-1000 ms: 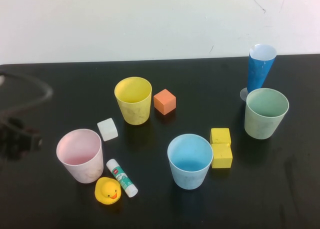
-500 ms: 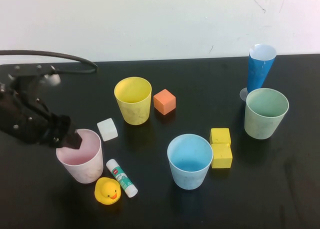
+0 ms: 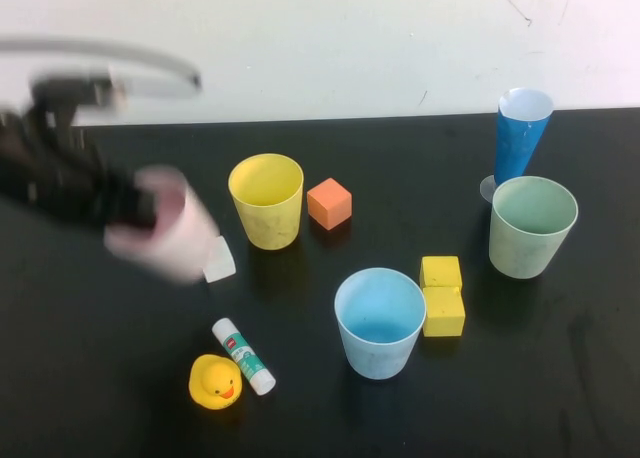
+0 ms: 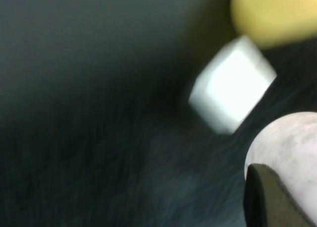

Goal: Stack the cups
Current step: Place the pink cup on the yellow cup

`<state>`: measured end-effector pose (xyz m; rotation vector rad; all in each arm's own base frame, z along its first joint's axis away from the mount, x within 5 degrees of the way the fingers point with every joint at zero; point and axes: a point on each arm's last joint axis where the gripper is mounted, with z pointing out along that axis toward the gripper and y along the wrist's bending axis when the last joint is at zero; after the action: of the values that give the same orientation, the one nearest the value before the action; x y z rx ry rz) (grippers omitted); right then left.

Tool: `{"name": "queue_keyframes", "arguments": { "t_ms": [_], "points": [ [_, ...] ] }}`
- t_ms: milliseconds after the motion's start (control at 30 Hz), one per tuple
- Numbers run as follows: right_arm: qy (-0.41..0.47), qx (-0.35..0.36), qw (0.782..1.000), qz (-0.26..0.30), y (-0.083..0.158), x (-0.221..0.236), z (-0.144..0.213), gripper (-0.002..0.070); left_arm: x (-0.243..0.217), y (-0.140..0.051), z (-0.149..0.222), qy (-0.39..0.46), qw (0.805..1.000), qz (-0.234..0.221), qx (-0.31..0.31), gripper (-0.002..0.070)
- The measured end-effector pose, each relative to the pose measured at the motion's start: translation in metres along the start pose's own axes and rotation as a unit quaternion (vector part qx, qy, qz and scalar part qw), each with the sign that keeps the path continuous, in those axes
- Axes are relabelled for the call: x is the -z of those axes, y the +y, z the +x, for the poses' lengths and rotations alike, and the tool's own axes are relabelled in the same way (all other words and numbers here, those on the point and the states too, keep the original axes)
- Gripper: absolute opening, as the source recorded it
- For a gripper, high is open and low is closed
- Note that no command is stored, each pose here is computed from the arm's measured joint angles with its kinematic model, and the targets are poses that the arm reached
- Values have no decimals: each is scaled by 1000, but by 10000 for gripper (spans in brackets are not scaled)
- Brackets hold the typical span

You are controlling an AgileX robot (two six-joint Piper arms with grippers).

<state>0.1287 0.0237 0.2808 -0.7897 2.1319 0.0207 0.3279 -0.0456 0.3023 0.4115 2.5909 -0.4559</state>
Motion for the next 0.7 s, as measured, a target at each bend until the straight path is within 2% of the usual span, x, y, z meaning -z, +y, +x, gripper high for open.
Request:
{"name": "queue_keyframes", "arguments": {
  "t_ms": [100,233,367,533,700],
  "points": [
    [0,-1,1000,-1,0,0,0,-1,29,-12,-33,-72,997,15,-13,18],
    [1,-2,1000,-3,0,-1,0,-1,43,-29,-65,-106,993,25,-47,18],
    [1,-3,1000,-3,0,-1,0,-1,23,-41,-86,-88,992,16,-84,18],
    [1,-2,1000,-3,0,-1,0,-1,-20,-50,-95,-41,993,-1,-110,18],
    [0,9,1000,-4,0,-1,0,-1,-47,-52,-97,-8,992,-34,-120,20]
  ]
}}
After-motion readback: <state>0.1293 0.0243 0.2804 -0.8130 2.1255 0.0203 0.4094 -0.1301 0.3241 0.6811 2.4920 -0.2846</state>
